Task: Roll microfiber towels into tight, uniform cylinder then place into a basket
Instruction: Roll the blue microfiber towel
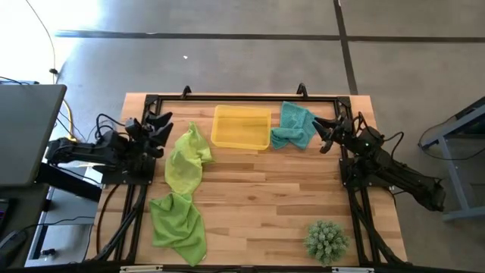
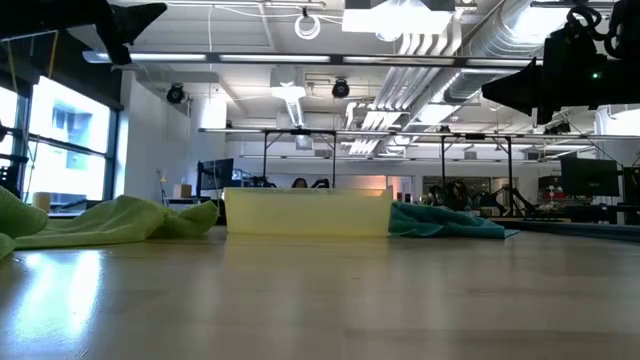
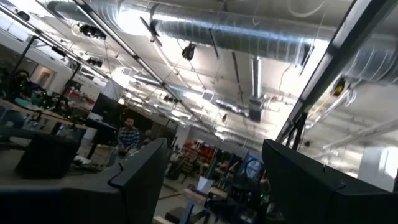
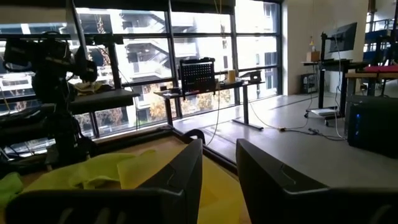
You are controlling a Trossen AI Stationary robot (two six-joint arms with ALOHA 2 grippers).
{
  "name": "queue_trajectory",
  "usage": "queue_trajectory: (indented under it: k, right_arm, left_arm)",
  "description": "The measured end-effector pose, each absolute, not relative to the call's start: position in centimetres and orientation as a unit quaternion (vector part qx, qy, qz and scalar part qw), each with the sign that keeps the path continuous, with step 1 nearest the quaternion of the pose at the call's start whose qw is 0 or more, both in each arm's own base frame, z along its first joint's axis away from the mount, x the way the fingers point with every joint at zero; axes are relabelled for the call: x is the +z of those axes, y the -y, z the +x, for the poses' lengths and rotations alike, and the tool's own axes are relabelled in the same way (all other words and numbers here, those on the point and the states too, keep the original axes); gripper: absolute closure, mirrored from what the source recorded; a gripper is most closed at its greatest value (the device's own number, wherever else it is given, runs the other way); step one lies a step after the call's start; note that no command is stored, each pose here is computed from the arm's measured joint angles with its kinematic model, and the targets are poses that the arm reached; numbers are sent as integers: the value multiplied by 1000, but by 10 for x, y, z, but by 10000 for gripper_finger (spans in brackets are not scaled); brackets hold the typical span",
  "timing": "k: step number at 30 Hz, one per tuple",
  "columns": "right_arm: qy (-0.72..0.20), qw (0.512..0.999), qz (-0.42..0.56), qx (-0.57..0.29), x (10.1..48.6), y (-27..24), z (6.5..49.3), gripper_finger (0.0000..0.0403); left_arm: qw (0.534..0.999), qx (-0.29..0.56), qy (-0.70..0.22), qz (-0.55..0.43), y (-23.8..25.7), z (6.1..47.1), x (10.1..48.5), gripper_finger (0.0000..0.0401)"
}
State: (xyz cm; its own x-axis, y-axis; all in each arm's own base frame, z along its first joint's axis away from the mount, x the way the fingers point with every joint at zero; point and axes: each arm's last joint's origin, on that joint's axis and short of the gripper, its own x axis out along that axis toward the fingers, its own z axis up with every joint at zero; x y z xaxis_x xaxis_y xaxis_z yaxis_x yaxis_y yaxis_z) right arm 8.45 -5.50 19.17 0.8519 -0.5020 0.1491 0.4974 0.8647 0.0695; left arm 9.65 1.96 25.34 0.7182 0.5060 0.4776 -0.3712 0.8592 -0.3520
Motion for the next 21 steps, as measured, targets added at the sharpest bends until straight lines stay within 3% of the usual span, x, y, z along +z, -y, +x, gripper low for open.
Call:
queue_trajectory:
  k: [9, 21]
  right_arm:
    - [123, 958, -14, -259, 201, 54, 83, 314]
    - [162, 953, -28, -256, 209, 53, 82, 314]
  left_arm:
    - [940, 258, 208, -78, -22, 138, 271, 147]
    - [937, 313, 111, -107, -29, 198, 250, 147]
